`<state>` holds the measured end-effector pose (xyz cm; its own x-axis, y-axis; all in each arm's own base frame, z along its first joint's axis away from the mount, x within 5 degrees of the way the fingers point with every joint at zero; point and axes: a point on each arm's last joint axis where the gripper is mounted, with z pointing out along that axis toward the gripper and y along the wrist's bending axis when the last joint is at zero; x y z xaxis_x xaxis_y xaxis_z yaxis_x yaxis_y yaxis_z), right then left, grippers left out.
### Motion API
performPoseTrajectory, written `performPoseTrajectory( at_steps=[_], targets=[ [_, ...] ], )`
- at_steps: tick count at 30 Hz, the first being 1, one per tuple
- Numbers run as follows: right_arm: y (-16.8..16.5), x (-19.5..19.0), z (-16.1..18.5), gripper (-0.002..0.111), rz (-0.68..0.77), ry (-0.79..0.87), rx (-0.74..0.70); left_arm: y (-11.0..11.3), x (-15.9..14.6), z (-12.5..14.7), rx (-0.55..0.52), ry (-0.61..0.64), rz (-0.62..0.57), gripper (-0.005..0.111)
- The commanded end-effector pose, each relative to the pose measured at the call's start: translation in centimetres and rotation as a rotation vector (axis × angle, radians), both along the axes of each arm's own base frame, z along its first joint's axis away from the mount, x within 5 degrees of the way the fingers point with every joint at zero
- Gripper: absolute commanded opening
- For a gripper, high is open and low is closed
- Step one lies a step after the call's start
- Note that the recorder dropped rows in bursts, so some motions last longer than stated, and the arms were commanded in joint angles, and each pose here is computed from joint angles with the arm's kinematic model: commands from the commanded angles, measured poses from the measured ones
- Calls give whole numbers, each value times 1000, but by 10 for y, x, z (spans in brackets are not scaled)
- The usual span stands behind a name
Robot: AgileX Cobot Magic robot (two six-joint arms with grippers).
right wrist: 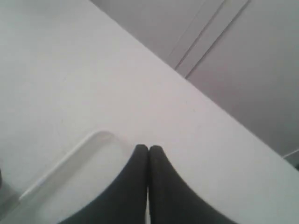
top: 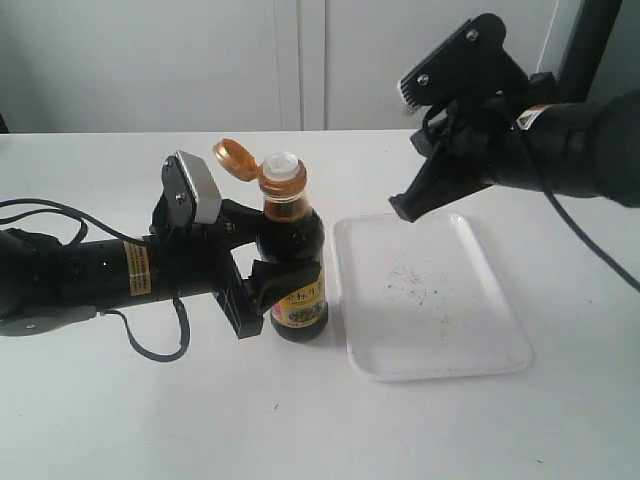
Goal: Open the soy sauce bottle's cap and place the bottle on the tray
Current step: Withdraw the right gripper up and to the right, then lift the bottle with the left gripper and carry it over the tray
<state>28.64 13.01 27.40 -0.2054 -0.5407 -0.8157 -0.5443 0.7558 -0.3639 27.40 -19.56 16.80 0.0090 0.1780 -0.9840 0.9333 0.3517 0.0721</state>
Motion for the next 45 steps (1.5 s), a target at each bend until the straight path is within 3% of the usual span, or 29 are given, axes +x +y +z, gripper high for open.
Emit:
performPoseTrajectory(
  at_steps=[1,6,8,10,16,22,26,39,45],
  targets=[
    [-9,-4,2,0,115,199,-120,-2,-2,1,-1,-2,-10,0],
    [-9,-18,-2,0,255,489,-265,-2,-2,1,-1,-2,-10,0],
    [-20,-16,-13,0,161,603,-371,-2,-2,1,-1,-2,-10,0],
    [-27,-10,-18,0,7,626,-376,-2,-2,1,-1,-2,-10,0],
    [-70,4,-21,0,-285,690,-237,-2,-2,1,-3,1,-9,0],
    [-98,14,-18,0,-419,691,-13,-2,-2,1,-4,5,-9,0],
    [-98,18,-16,0,-449,684,118,-2,-2,1,-8,17,-7,0],
    [-97,22,-13,0,-433,632,140,-2,-3,5,-24,44,-9,0],
    [-97,24,-12,0,-435,611,148,0,-6,24,-58,10,-4,0]
  ],
)
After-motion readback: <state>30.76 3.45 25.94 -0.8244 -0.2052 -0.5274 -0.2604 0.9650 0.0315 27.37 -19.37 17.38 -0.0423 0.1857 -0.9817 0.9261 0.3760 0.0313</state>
